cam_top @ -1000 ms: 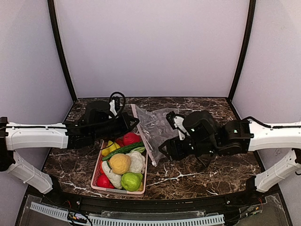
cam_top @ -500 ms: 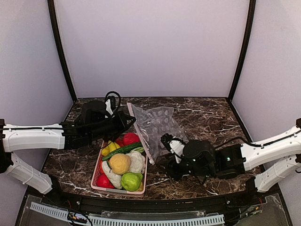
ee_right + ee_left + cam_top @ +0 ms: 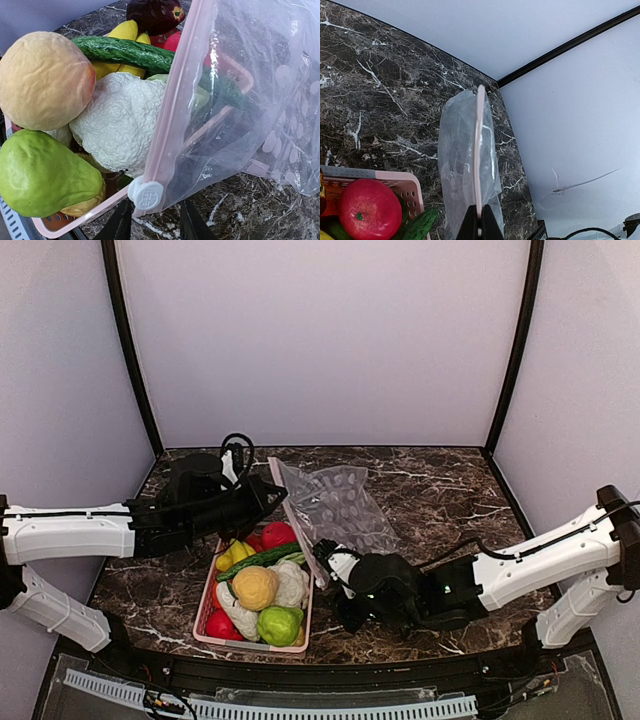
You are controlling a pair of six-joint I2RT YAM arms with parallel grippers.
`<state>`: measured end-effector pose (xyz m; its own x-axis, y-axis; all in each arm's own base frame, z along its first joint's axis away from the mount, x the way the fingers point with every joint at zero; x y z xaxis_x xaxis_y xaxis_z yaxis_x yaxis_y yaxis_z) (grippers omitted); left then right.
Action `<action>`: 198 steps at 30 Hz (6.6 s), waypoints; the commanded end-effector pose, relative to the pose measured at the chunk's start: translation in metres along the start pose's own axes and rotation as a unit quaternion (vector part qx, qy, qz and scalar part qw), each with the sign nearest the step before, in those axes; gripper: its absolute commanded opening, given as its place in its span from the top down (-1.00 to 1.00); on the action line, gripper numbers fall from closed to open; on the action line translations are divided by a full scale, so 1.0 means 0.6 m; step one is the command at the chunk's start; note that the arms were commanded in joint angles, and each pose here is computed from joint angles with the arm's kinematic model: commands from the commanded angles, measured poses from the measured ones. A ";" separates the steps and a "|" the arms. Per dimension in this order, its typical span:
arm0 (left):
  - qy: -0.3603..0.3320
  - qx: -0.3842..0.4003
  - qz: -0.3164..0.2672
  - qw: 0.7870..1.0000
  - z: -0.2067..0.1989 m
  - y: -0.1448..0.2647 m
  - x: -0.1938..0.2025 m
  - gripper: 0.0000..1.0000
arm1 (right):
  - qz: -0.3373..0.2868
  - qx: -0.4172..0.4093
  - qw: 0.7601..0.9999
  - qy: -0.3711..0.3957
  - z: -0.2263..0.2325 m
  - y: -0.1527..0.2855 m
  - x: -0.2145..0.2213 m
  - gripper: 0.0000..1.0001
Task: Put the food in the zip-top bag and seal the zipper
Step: Pass from the left arm to the right, then pass from the right arm to the left
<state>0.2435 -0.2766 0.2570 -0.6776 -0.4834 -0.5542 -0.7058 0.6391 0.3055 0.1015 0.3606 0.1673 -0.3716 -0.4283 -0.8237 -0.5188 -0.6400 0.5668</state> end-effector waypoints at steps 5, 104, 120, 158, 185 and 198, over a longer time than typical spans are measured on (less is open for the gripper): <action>0.004 -0.002 -0.012 1.000 0.003 0.014 -0.010 0.99 | -0.022 0.010 1.000 0.008 0.011 -0.003 -0.026 0.48; -0.488 0.370 0.198 0.766 -0.259 0.006 0.136 -0.30 | -0.005 -0.143 0.990 -0.004 -0.103 0.256 -0.167 1.00; -0.478 0.376 0.236 0.758 -0.248 -0.005 0.157 0.34 | -0.005 -0.114 0.993 0.001 -0.111 0.251 -0.167 1.00; -0.468 0.374 0.252 0.760 -0.239 -0.011 0.166 0.99 | -0.008 -0.050 0.998 -0.032 -0.130 0.224 -0.163 1.00; -0.489 0.322 0.237 0.775 -0.223 -0.015 0.155 0.99 | -0.005 0.059 0.993 -0.098 -0.183 0.213 -0.154 1.00; -0.501 0.307 0.244 0.772 -0.213 -0.016 0.155 0.99 | 0.002 0.111 0.988 -0.108 -0.210 0.215 -0.148 1.00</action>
<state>0.1761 -0.4147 0.3128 -0.0881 0.3225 -0.9425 -0.0447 0.9439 0.3271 0.1394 0.2615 0.3106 -0.5171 -0.3267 -0.7911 -0.5008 -0.6342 0.5891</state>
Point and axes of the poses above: each gripper's point midway between its finger pads, its own y axis back along the fingers, its own z axis along the line the jaws close on, x = y × z, the point moved 6 cm from there along y, back along the fingers
